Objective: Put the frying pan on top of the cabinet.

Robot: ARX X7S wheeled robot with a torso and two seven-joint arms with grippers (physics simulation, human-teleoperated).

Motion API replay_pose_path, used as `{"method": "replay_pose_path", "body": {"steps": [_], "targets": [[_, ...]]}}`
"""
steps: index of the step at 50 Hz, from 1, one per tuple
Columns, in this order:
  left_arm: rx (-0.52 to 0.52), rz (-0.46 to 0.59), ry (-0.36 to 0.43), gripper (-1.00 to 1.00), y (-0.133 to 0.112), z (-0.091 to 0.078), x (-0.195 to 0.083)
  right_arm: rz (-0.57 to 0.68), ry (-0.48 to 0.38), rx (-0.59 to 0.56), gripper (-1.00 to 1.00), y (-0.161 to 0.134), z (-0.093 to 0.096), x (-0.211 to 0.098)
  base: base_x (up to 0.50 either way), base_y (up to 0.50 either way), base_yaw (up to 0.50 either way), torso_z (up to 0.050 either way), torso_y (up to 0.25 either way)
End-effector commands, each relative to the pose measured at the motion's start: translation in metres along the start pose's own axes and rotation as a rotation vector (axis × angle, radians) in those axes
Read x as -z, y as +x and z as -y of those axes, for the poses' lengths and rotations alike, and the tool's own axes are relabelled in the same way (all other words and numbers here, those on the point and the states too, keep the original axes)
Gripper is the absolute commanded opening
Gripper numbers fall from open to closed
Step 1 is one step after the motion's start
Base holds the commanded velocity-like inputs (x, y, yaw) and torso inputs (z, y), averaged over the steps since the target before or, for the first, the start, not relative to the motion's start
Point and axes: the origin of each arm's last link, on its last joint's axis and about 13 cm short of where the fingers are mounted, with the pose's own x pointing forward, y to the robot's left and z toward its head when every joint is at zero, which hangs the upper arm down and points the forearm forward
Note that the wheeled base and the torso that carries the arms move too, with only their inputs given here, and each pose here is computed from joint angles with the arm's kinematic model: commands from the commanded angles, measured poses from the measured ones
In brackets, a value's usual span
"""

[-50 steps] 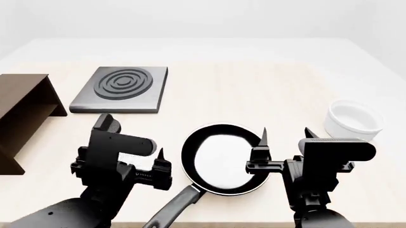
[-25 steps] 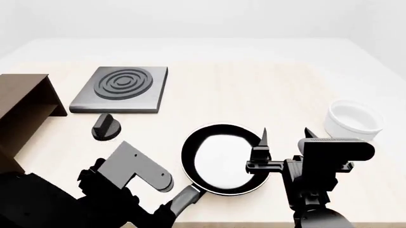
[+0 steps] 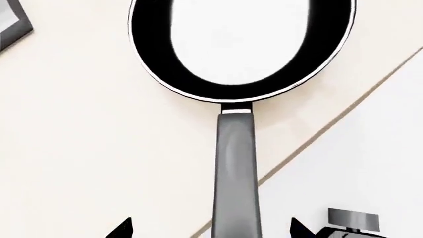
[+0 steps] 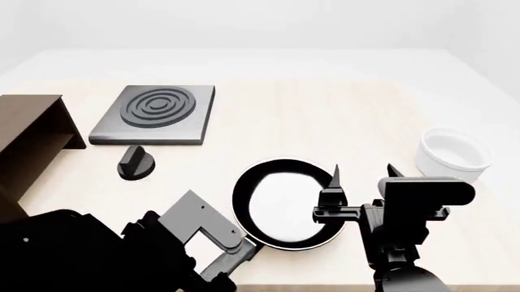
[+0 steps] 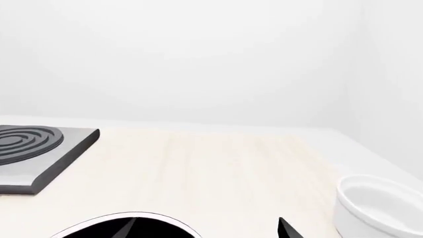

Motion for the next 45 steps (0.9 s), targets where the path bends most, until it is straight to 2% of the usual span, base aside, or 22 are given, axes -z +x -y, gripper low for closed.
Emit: {"method": "replay_pose_path", "body": {"steps": [1,9,31,45], "targets": [[0.042,-0.039,0.041,1.00,0.012,0.012,0.002,0.001,-0.002,-0.002,1.00,0.000,-0.001,0.000,0.00,0.00,0.00,0.000,0.000],[0.069,-0.061,0.055,1.00,0.021,0.017,0.007,0.003,0.000,0.000,1.00,0.000,0.000,0.000,0.00,0.00,0.00,0.000,0.000],[0.097,-0.152,0.029,1.00,0.052,0.016,0.022,0.004,0.001,-0.002,1.00,0.000,0.000,0.000,0.00,0.00,0.00,0.000,0.000],[0.060,-0.203,-0.010,1.00,0.071,0.011,0.031,0.004,-0.002,-0.002,1.00,-0.001,-0.001,0.000,0.00,0.00,0.00,0.000,0.000]]}}
